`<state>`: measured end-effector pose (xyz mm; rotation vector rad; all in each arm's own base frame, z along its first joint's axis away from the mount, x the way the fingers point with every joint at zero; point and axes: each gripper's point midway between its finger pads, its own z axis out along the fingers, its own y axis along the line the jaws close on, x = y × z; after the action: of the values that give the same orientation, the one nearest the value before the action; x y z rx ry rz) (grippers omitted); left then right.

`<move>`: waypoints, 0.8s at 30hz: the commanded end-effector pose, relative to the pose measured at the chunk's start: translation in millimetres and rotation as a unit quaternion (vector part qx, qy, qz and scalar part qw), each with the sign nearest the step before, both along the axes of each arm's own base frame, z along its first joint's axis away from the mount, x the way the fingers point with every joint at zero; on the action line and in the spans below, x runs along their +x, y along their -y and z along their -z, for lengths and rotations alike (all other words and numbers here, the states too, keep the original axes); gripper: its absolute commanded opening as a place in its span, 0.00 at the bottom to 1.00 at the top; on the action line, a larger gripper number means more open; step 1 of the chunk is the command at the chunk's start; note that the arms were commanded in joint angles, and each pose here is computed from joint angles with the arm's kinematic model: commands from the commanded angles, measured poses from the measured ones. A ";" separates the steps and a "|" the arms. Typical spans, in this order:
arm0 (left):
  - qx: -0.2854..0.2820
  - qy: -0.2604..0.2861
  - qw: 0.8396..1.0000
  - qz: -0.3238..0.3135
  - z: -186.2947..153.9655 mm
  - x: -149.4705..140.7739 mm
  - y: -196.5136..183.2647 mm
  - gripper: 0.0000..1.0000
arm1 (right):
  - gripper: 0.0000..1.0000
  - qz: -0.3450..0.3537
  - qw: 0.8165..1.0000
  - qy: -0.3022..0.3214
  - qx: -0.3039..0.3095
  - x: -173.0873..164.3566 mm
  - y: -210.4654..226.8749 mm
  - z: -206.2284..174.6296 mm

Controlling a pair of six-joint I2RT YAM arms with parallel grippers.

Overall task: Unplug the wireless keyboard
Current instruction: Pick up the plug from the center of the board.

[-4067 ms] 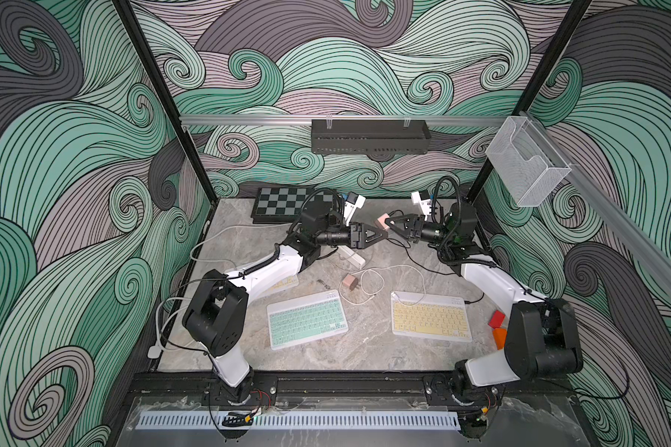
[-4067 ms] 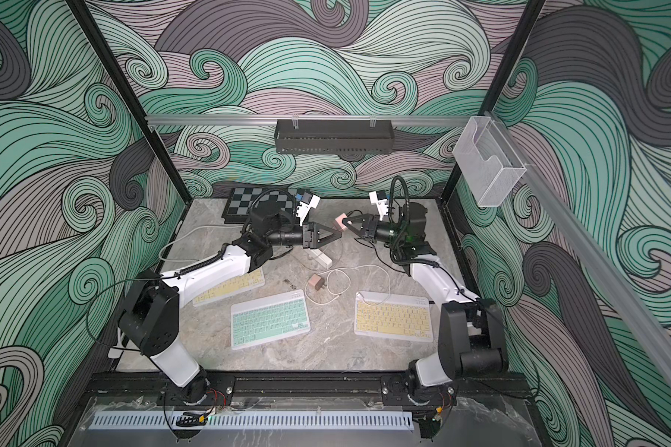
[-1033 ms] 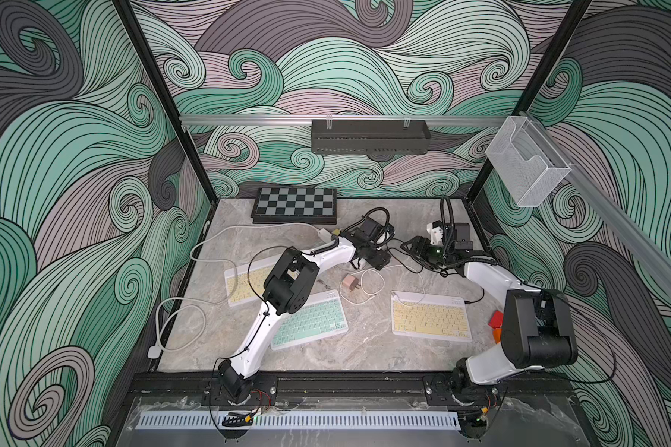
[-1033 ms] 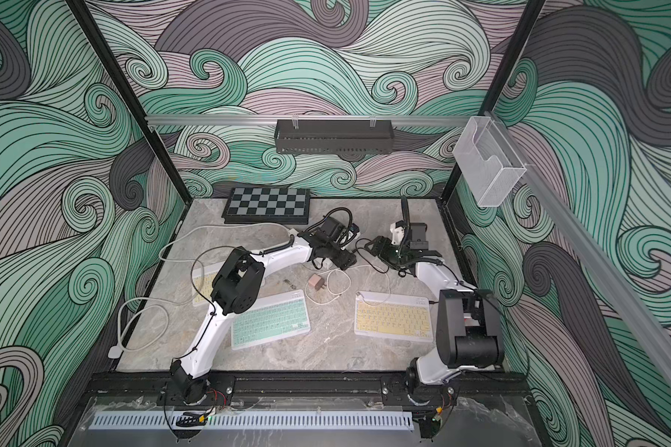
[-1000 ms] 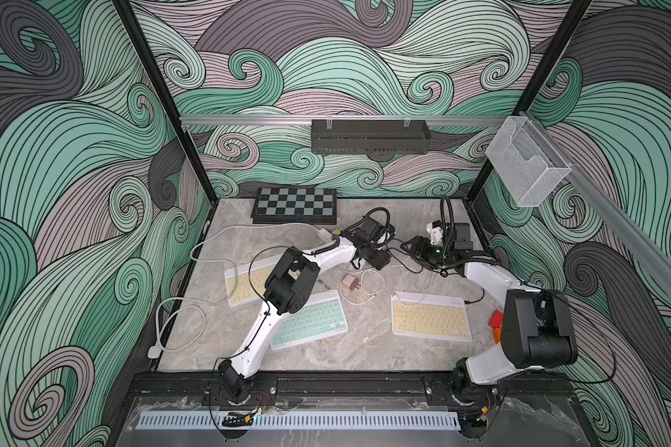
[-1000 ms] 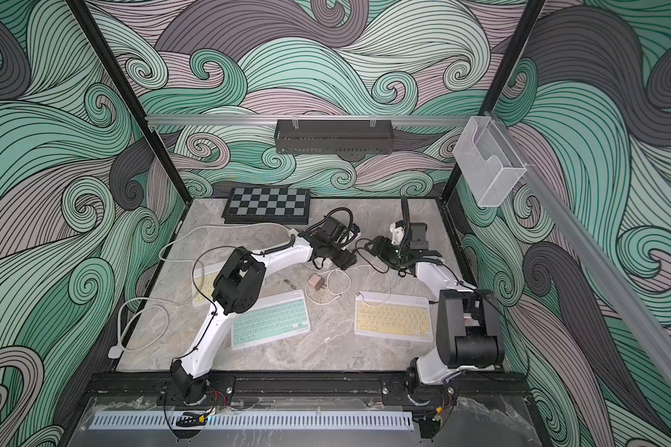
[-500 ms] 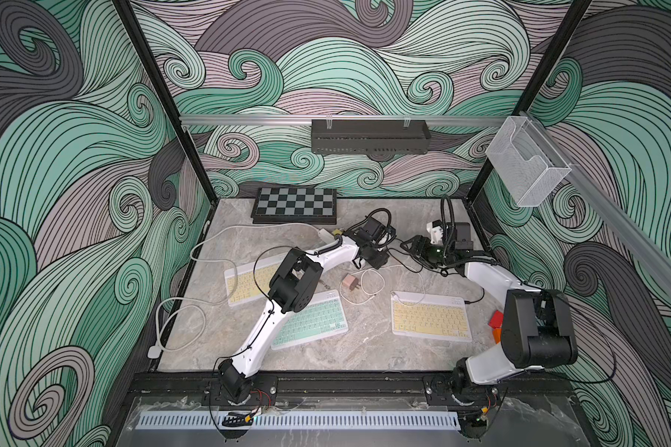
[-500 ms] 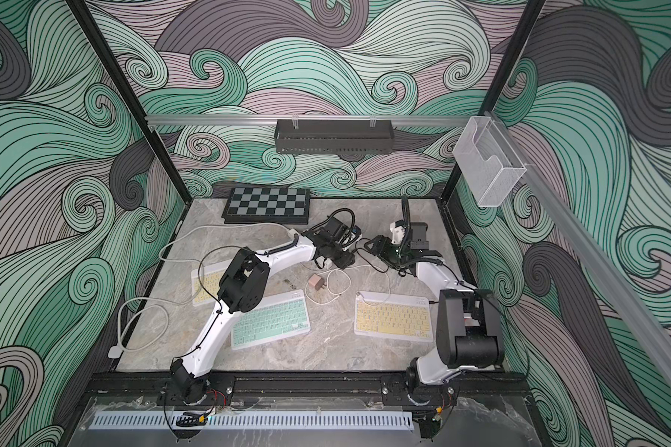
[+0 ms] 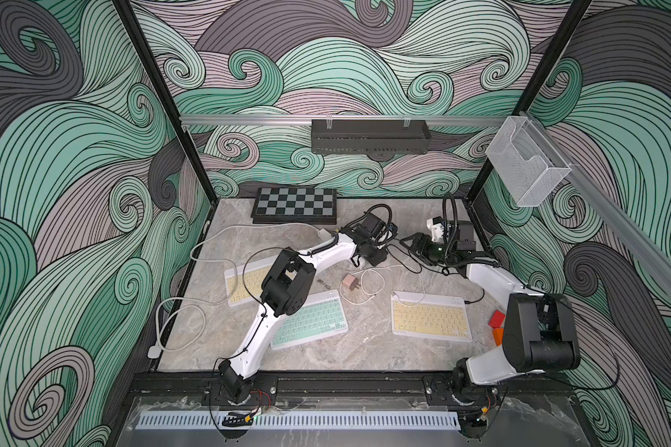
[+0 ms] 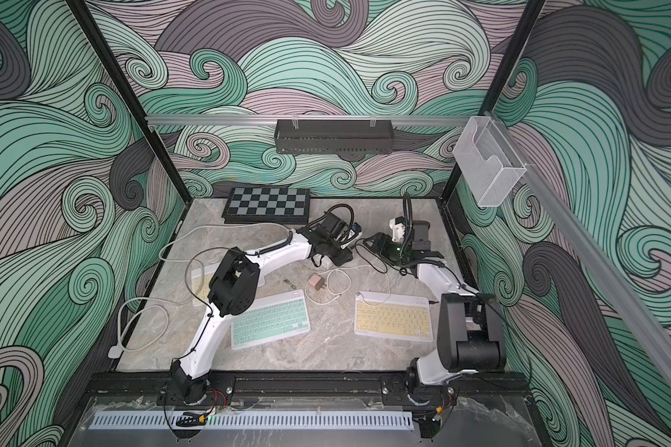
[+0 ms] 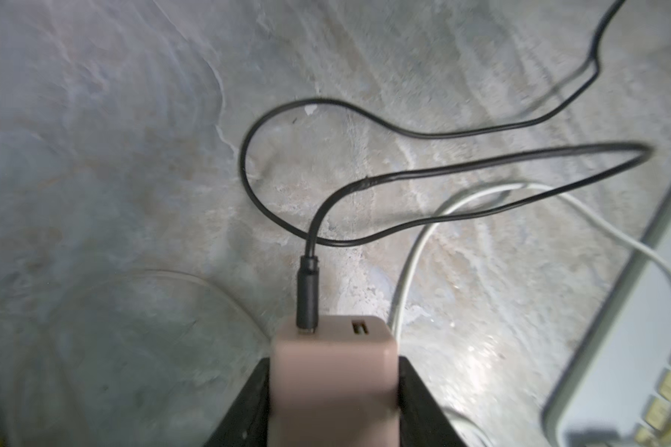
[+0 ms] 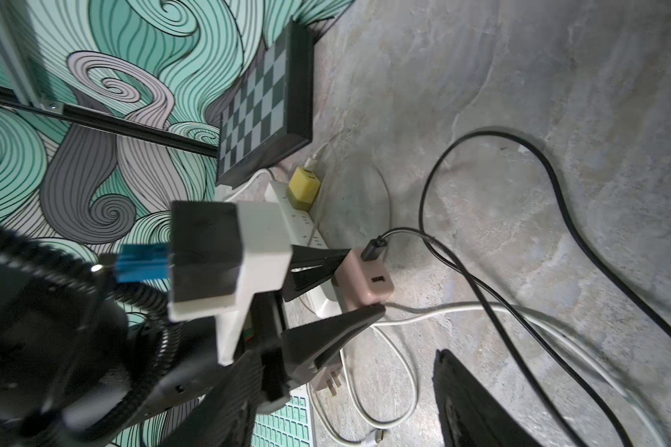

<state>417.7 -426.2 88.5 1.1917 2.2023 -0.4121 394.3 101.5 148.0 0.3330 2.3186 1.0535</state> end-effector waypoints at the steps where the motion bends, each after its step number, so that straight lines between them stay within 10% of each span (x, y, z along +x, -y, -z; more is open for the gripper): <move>1: -0.049 0.043 0.997 0.034 -83.8 -10.6 -0.3 0.44 | 0.70 -0.028 0.997 0.064 0.030 4.2 -8.8 -38.8; 14: -0.128 -0.054 0.977 0.164 -161.6 -99.2 -24.7 0.34 | 0.57 -0.154 0.953 0.245 0.084 -21.6 -51.0 -129.0; 24: -0.177 -0.077 0.970 0.146 -183.7 -90.5 -39.9 0.32 | 0.52 -0.199 0.938 0.266 0.102 -41.5 -73.4 -135.7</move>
<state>338.3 -391.6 250.9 1.3191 2.0076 -0.9073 363.7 163.9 274.0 -0.2375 1.8771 1.3332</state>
